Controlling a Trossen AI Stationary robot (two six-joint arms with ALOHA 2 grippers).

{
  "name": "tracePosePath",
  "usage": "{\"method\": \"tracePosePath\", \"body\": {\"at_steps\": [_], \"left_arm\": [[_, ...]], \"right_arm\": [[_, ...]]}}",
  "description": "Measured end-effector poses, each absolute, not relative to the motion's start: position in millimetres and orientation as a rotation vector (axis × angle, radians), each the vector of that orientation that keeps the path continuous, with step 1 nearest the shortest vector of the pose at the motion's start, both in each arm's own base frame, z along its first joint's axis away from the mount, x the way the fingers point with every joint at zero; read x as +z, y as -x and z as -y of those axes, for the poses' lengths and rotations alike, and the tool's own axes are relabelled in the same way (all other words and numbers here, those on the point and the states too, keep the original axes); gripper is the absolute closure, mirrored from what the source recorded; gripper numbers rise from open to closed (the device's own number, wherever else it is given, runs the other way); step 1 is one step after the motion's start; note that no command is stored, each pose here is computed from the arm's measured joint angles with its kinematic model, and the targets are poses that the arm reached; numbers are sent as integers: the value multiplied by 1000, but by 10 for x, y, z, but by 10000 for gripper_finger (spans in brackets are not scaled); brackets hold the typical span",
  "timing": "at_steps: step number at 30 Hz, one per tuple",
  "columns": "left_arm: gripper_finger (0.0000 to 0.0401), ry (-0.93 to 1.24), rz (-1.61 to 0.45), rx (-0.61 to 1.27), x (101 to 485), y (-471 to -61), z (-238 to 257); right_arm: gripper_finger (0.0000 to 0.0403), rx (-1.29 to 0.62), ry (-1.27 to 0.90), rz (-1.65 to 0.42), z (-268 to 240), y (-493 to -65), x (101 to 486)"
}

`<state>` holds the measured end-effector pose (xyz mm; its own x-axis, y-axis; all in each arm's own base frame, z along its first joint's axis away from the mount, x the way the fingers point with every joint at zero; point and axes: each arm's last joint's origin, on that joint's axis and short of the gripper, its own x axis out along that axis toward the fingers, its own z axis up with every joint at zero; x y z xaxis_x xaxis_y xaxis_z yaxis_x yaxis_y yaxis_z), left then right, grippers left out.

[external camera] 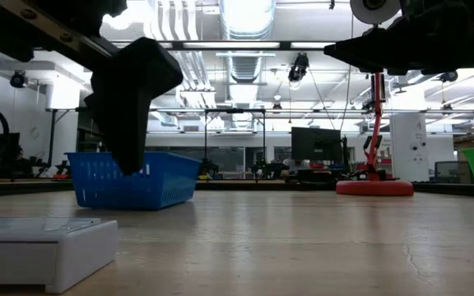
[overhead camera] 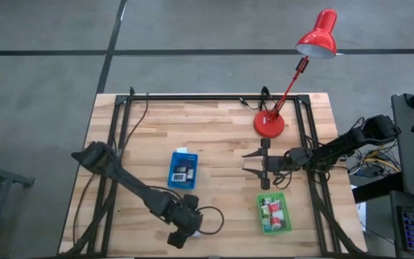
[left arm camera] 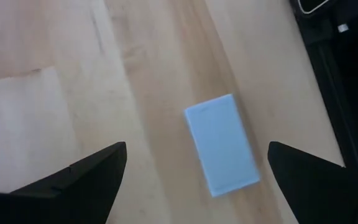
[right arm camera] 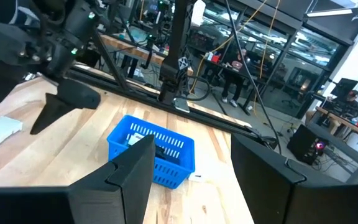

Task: Pick & Place Office items
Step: Put the white digital clock into the blue bin

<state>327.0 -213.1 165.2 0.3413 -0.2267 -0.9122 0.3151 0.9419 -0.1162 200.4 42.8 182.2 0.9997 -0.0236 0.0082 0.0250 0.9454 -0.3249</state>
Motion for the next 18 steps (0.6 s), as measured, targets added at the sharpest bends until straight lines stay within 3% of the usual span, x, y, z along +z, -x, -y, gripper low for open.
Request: {"method": "tracePosePath", "body": {"at_steps": [18], "left_arm": [[6,0,-1207,-303,1533,-3333,2339]], "right_arm": [[200,-18,321,-27,-429,-1999,1793]]}}
